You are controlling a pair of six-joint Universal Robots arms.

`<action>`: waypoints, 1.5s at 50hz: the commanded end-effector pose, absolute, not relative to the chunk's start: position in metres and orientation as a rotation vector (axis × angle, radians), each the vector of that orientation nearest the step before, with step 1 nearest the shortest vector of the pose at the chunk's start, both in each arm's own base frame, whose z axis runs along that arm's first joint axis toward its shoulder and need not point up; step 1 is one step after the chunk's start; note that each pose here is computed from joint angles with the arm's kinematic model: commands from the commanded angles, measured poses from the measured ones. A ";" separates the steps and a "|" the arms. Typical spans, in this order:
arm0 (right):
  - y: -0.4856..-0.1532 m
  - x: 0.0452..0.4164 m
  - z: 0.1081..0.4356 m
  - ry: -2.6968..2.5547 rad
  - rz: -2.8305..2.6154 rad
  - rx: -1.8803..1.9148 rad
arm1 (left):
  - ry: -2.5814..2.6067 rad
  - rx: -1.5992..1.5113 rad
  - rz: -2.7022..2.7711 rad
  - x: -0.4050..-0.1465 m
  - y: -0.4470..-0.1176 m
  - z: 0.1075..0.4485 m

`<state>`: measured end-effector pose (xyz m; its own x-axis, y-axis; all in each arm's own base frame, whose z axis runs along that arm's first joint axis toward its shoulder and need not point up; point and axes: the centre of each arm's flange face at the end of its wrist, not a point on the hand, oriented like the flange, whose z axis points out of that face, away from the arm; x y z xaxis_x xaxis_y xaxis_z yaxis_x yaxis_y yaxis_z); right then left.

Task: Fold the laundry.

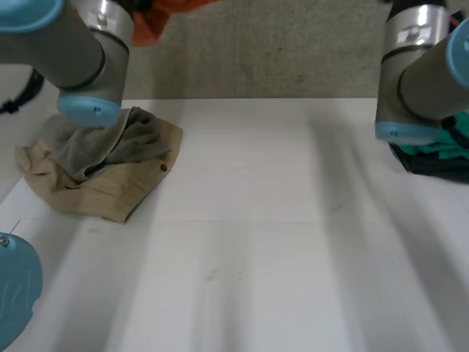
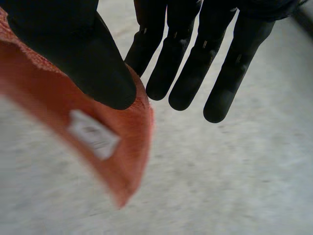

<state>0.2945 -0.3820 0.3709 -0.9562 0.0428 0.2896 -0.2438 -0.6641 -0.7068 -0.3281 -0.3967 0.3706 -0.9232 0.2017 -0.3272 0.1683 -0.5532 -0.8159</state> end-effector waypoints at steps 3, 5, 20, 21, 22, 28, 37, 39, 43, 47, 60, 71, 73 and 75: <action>-0.360 0.305 0.273 -1.654 2.417 0.825 | -1.892 -0.770 2.302 -0.331 -0.398 0.258; -0.352 0.301 0.247 -1.764 2.300 0.915 | -1.991 -0.814 2.204 -0.329 -0.395 0.227; -0.323 0.270 0.155 -1.994 1.856 1.189 | -2.361 -1.052 1.761 -0.307 -0.342 0.159; -0.323 0.269 0.157 -1.994 1.861 1.185 | -2.354 -1.050 1.768 -0.306 -0.341 0.164; -0.322 0.269 0.159 -1.993 1.868 1.182 | -2.349 -1.046 1.776 -0.305 -0.340 0.168; -0.318 0.268 0.179 -2.006 1.937 1.125 | -2.336 -1.042 1.787 -0.293 -0.327 0.189; -0.316 0.264 0.183 -2.032 1.966 1.100 | -2.390 -1.032 1.786 -0.273 -0.313 0.183; -0.316 0.264 0.181 -2.034 1.955 1.109 | -2.398 -1.034 1.791 -0.269 -0.311 0.180; -0.317 0.262 0.178 -2.036 1.944 1.109 | -2.407 -1.041 1.792 -0.263 -0.309 0.174; -0.317 0.262 0.175 -2.036 1.930 1.121 | -2.413 -1.038 1.798 -0.262 -0.311 0.169; -0.320 0.258 0.176 -2.037 1.918 1.104 | -2.433 -1.053 1.739 -0.274 -0.328 0.138; -0.334 0.226 0.249 -1.854 2.007 0.964 | -2.358 -0.937 1.974 -0.260 -0.320 0.231; -0.334 0.216 0.285 -1.762 2.062 0.904 | -2.246 -0.875 2.118 -0.253 -0.308 0.284; -0.331 0.209 0.321 -1.675 2.124 0.849 | -2.104 -0.817 2.264 -0.245 -0.289 0.337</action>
